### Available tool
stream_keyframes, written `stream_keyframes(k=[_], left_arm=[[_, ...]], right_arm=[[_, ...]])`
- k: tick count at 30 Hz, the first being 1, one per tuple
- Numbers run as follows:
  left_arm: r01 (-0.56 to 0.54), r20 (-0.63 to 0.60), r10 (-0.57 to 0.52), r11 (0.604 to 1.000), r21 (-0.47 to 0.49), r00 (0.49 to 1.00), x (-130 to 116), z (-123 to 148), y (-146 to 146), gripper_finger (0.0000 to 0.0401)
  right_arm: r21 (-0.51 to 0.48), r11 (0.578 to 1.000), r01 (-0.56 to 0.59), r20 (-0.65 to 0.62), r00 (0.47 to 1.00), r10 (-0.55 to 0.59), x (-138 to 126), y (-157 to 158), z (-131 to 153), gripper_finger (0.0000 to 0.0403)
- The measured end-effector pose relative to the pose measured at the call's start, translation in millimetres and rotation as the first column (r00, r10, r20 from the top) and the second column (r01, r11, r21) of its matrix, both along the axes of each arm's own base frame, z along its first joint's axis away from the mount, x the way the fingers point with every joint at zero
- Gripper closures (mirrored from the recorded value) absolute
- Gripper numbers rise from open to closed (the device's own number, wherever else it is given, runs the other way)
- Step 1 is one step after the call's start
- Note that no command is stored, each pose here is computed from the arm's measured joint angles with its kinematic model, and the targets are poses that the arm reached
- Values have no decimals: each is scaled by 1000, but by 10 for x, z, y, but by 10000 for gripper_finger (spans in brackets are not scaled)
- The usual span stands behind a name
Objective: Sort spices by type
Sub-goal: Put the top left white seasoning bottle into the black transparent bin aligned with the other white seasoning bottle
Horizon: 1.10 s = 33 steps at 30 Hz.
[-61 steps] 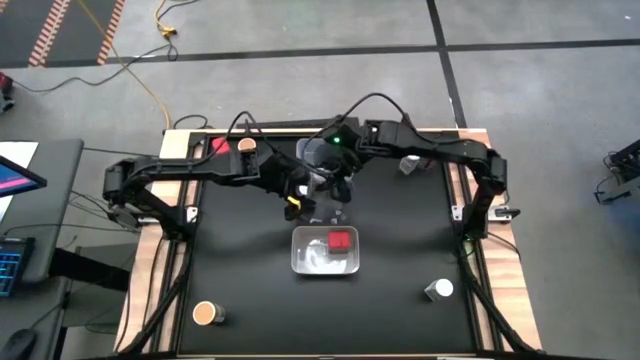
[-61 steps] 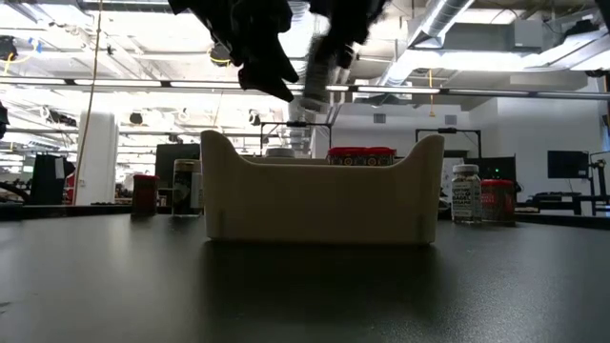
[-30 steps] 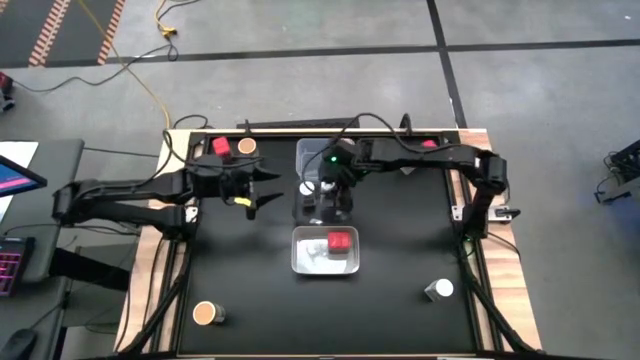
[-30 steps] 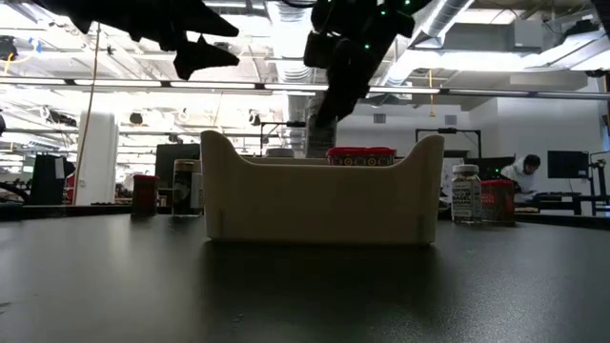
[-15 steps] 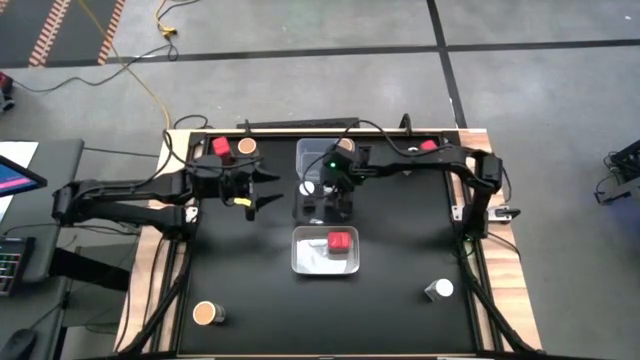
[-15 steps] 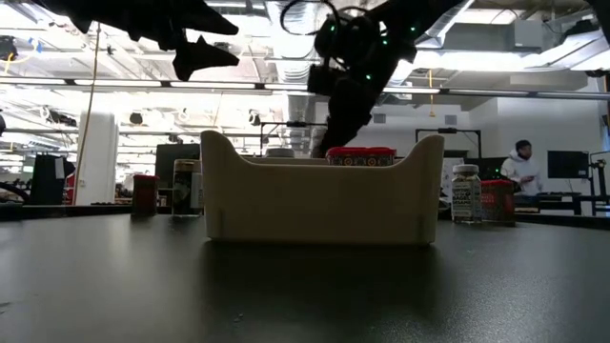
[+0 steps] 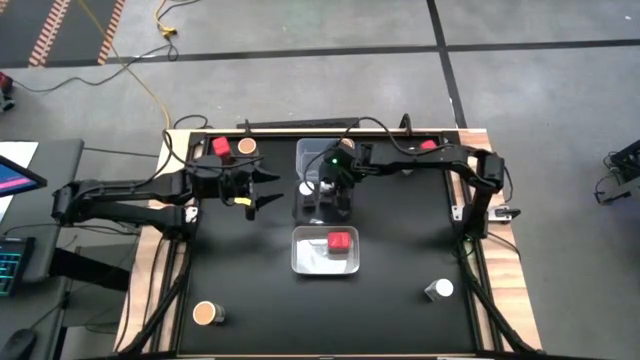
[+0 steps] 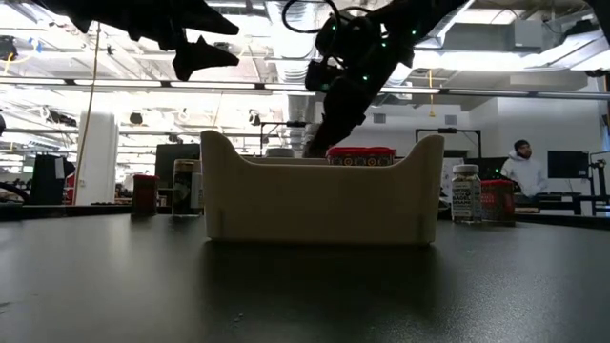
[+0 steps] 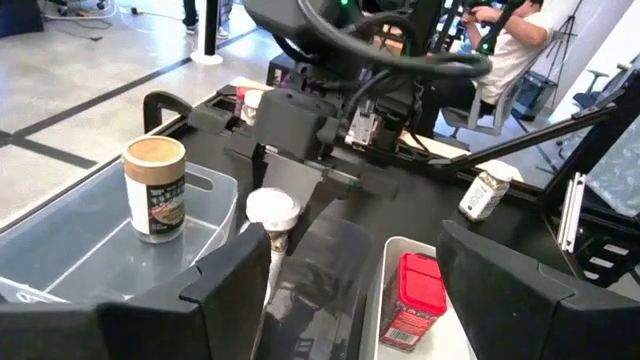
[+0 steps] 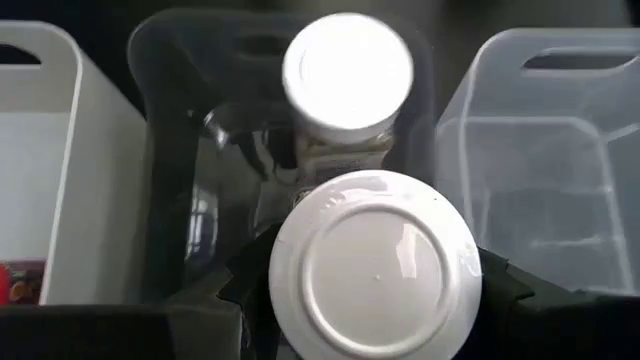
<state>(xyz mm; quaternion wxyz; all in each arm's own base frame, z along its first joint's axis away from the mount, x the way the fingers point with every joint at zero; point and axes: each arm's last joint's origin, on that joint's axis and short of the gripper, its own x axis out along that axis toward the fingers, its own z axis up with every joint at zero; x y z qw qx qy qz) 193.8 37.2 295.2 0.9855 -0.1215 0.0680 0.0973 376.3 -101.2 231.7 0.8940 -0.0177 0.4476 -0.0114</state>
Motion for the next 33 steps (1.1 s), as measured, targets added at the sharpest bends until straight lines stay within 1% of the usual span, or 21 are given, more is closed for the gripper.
stream_keyframes(k=[3, 6, 12, 15, 18, 26, 31, 33], left_arm=[[0, 0, 0, 1000, 0, 1000, 0, 0, 0, 129], [0, 0, 0, 1000, 0, 1000, 0, 0, 0, 129], [-1, 1, 1, 1000, 0, 1000, 0, 1, 0, 129], [-1, 2, 1, 1000, 0, 1000, 0, 1, 0, 129], [-3, 3, 3, 1000, 1, 1000, 1, 3, 1, 129], [-3, 3, 3, 1000, -3, 1000, 1, 2, 1, 129], [-3, 4, 3, 1000, -3, 1000, 1, 3, 1, 129], [-3, 3, 3, 1000, -2, 1000, 1, 3, 1, 129]], right_arm=[[-11, 1000, 7, 50, 999, -6, 17, -26, -32, 178], [1, 1000, 6, 14, 1000, -6, -11, -17, -82, 178], [1, 1000, -17, 17, 1000, 17, -11, -13, -73, 177], [8, 999, -32, 15, 999, 32, 37, -15, -152, 178], [28, 999, -32, -37, 999, 33, 65, 0, -306, 178], [30, 999, -30, -24, 999, 31, 88, 21, -300, 178], [-15, 999, -52, -29, 998, 52, 87, 6, -300, 178], [-16, 999, -48, -30, 998, 47, 84, -5, -300, 178]])
